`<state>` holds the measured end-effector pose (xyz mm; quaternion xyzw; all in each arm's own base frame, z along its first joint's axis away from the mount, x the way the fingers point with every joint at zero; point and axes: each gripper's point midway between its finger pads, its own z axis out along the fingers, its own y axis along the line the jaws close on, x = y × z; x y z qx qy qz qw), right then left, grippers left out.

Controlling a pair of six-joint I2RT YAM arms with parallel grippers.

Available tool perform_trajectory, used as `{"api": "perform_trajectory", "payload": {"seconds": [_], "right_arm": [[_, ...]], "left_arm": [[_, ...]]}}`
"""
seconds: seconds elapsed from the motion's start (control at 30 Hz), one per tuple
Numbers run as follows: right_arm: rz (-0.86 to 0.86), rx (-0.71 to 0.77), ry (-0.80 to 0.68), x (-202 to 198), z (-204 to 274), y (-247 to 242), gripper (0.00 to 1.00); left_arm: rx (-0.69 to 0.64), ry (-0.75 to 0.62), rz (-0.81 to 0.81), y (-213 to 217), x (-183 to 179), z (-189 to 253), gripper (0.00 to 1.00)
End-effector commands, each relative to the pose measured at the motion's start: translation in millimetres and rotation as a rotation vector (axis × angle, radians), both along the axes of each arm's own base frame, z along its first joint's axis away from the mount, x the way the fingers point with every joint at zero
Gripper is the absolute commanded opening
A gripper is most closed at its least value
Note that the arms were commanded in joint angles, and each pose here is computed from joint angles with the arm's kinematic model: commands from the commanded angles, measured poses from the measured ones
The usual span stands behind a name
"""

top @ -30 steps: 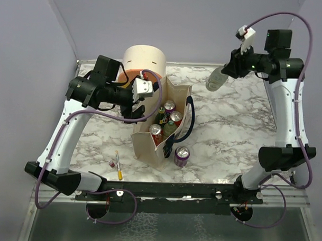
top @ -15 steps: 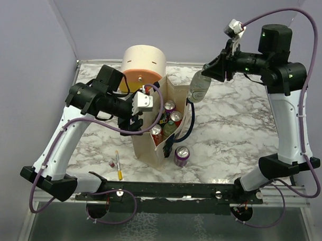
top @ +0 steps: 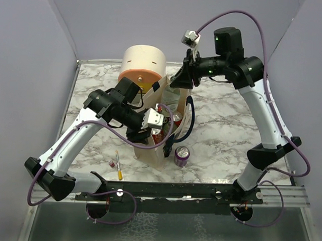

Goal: Place the beverage into the canvas bag
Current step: Place the drink in the canvas bag.

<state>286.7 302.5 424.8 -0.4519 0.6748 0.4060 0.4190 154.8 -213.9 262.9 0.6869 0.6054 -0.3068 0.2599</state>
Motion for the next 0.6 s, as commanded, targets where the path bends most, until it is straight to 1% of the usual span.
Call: {"api": "perform_trajectory", "payload": {"seconds": [0.0, 0.13, 0.23, 0.33, 0.4, 0.57], "right_arm": [[0.088, 0.101, -0.084, -6.4, 29.5, 23.4, 0.01], [0.135, 0.081, -0.042, -11.9, 11.7, 34.0, 0.01], [0.167, 0.064, -0.006, -14.5, -4.1, 38.2, 0.01], [0.195, 0.059, 0.02, -18.3, -14.8, 41.8, 0.01], [0.212, 0.052, 0.038, -22.3, -21.4, 44.9, 0.01], [0.249, 0.027, 0.06, -33.2, -36.7, 51.8, 0.01]], "left_arm": [[-0.004, -0.026, -0.082, -9.1, -5.4, -6.9, 0.52], [0.023, -0.015, -0.141, -5.6, -15.1, -12.0, 0.37], [0.039, 0.006, -0.176, -4.4, -22.5, -11.8, 0.23], [0.041, -0.001, -0.207, -2.3, -31.5, -15.2, 0.08], [0.044, -0.02, -0.25, 0.7, -39.0, -21.4, 0.04], [0.044, -0.023, -0.314, 5.9, -57.3, -32.0, 0.01]]}}
